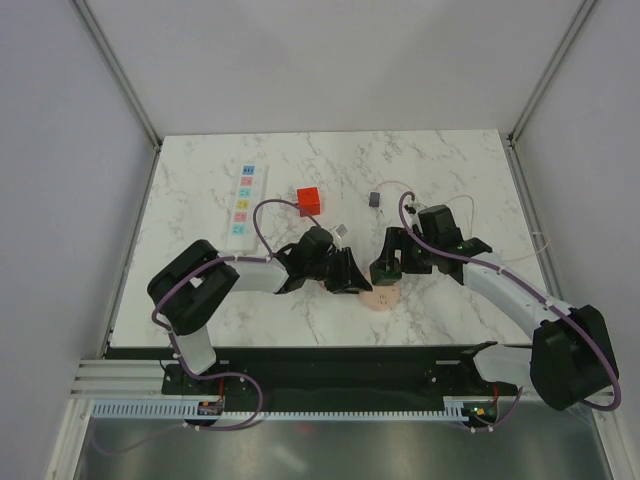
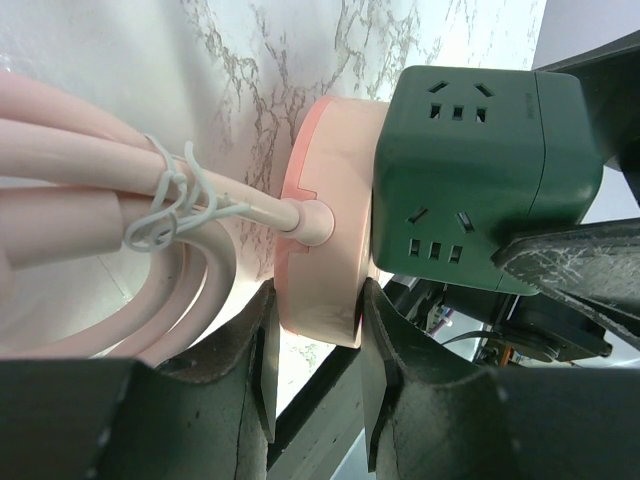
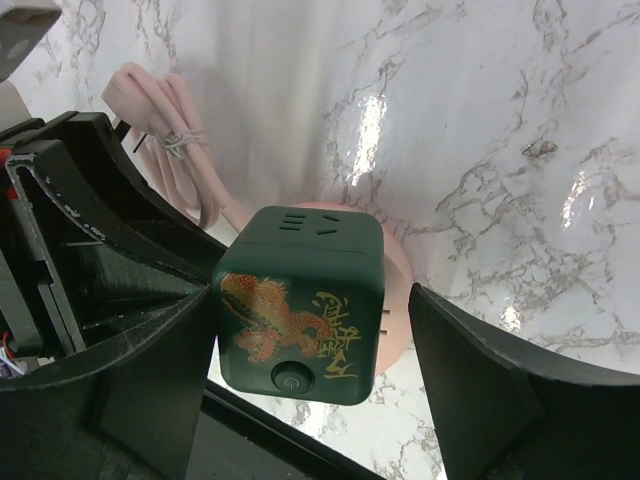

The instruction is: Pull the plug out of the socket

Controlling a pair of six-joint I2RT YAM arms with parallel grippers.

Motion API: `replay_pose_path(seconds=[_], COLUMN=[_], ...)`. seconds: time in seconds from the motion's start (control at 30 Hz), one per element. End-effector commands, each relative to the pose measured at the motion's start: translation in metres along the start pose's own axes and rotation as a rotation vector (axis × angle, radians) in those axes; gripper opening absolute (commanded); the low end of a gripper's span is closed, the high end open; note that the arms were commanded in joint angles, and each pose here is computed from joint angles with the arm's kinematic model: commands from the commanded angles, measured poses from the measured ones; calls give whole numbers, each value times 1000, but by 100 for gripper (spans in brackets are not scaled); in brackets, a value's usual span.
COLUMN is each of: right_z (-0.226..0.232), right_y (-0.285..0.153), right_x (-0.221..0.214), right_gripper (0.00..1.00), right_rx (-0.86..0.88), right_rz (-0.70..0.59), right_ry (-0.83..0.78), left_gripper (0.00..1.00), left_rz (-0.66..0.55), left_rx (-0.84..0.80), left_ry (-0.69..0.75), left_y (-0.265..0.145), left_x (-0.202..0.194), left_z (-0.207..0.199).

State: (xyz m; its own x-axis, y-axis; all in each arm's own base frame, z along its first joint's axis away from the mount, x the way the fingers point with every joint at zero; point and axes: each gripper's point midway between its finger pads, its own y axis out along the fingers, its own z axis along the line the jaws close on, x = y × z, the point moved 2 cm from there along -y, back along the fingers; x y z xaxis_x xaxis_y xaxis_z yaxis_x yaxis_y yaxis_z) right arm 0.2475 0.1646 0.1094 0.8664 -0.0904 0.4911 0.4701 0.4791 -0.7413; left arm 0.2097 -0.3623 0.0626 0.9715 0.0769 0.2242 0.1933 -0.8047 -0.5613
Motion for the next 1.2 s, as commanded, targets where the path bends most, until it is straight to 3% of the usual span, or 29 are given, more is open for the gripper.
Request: replay_pose_path(seconds=[0.0, 0.2, 0.3, 0.4, 0.6, 0.8, 1.17], right_z=[13, 11, 8, 5, 1, 7, 15], right_y=[-1, 7, 9, 8, 9, 8, 5], right_x=[6, -4, -4, -5, -9, -7, -6], right_gripper=[84, 80, 68, 59, 35, 22, 15], right_rx=[53, 51, 38, 24, 8, 40, 84], right_rz=[-45, -32, -39, -48, -52, -59, -65], right_ry=[2, 5, 6, 6, 18, 42, 67], left_gripper=[2, 2, 3, 13, 43, 56, 54], left_rz=[48, 42, 39, 37, 23, 37, 49], left_rx=[138, 132, 128, 121, 111, 101, 82], left_ry=[23, 18, 18, 23, 37, 47, 50], left_y=[6, 6, 5, 5, 4, 10, 18], left_x=[-17, -17, -16, -16, -16, -18, -18], left_z=[36, 35, 33, 32, 28, 23, 13])
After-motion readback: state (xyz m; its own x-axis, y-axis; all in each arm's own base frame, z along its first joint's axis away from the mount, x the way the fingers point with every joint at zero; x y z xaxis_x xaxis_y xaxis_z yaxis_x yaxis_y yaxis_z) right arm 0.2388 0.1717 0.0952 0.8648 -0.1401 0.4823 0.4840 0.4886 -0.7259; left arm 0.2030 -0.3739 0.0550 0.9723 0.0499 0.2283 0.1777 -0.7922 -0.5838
